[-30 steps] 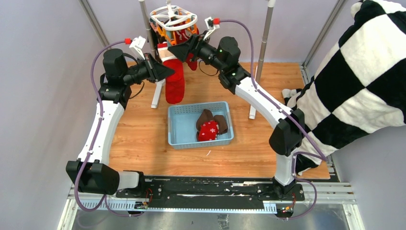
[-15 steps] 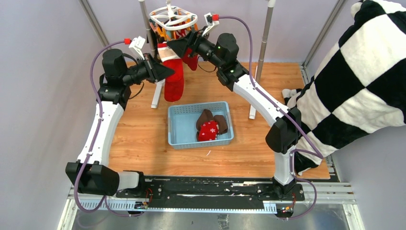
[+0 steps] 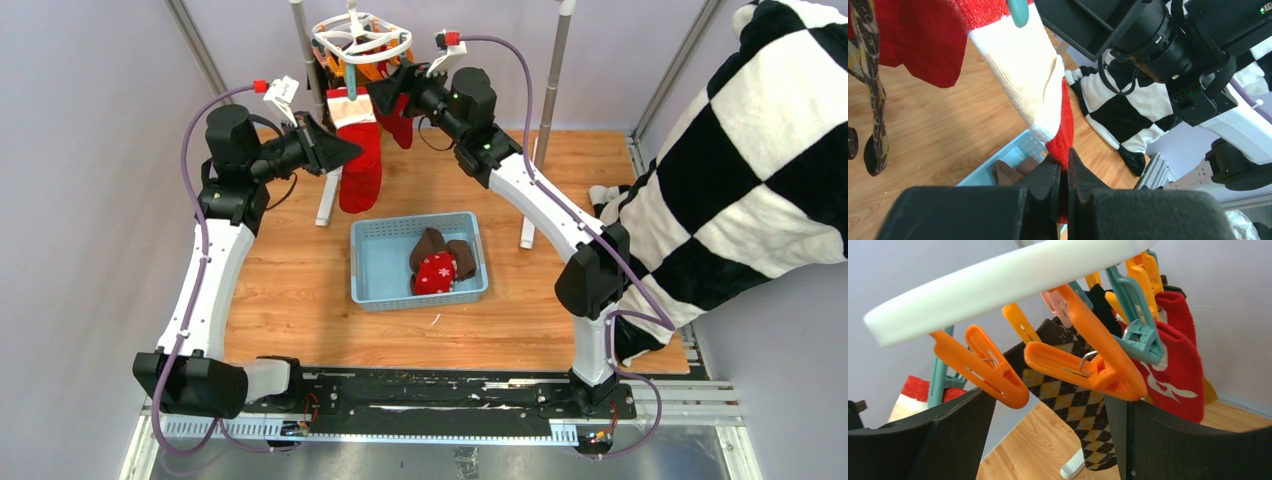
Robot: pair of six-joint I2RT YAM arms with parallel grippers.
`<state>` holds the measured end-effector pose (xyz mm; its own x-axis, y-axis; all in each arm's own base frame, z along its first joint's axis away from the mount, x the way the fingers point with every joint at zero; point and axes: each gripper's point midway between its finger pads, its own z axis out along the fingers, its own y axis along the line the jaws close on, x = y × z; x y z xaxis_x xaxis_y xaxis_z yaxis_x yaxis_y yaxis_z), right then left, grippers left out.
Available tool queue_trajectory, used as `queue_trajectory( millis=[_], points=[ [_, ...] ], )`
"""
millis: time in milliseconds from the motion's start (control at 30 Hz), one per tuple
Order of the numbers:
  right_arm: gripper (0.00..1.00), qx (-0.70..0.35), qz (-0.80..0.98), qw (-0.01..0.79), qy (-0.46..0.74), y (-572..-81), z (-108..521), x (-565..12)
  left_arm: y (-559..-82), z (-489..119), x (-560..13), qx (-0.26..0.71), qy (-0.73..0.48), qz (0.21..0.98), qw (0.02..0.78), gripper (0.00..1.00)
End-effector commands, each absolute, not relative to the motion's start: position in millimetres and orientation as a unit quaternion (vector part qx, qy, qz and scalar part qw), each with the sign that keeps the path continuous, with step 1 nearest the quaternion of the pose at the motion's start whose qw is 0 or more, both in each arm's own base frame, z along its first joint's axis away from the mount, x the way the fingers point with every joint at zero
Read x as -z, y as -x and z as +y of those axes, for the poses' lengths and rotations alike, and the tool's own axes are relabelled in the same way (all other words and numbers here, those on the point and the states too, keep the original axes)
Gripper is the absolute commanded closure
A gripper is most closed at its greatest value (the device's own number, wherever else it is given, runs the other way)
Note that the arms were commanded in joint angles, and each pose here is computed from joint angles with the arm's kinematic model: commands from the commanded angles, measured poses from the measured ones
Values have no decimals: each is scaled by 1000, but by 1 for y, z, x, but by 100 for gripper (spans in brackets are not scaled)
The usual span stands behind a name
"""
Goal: Remove the socks clipped to the hanger
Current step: Remove the sock from the hanger.
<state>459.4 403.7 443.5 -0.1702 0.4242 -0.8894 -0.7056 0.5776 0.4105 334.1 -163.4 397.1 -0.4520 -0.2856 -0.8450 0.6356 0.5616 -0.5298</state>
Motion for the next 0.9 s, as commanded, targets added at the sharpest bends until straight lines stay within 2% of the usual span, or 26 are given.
queue_trajectory(
  millis=[0, 167, 533, 700, 867],
  points=[
    [16, -427, 608, 661, 105, -455, 392, -469, -324, -167, -406, 461, -133, 713, 511, 100],
    [17, -426, 619, 652, 97, -439, 393, -459, -324, -166, -404, 458, -134, 715, 511, 100],
    [16, -604, 594, 530, 37, -384, 405, -439, -324, -165, -403, 454, -135, 717, 512, 100],
    [14, -668, 568, 479, 34, -381, 421, -436, -323, -166, -405, 454, -136, 716, 512, 100],
    [13, -747, 487, 450, 39, -376, 424, -457, -322, -165, -407, 452, -139, 716, 513, 100]
  ],
)
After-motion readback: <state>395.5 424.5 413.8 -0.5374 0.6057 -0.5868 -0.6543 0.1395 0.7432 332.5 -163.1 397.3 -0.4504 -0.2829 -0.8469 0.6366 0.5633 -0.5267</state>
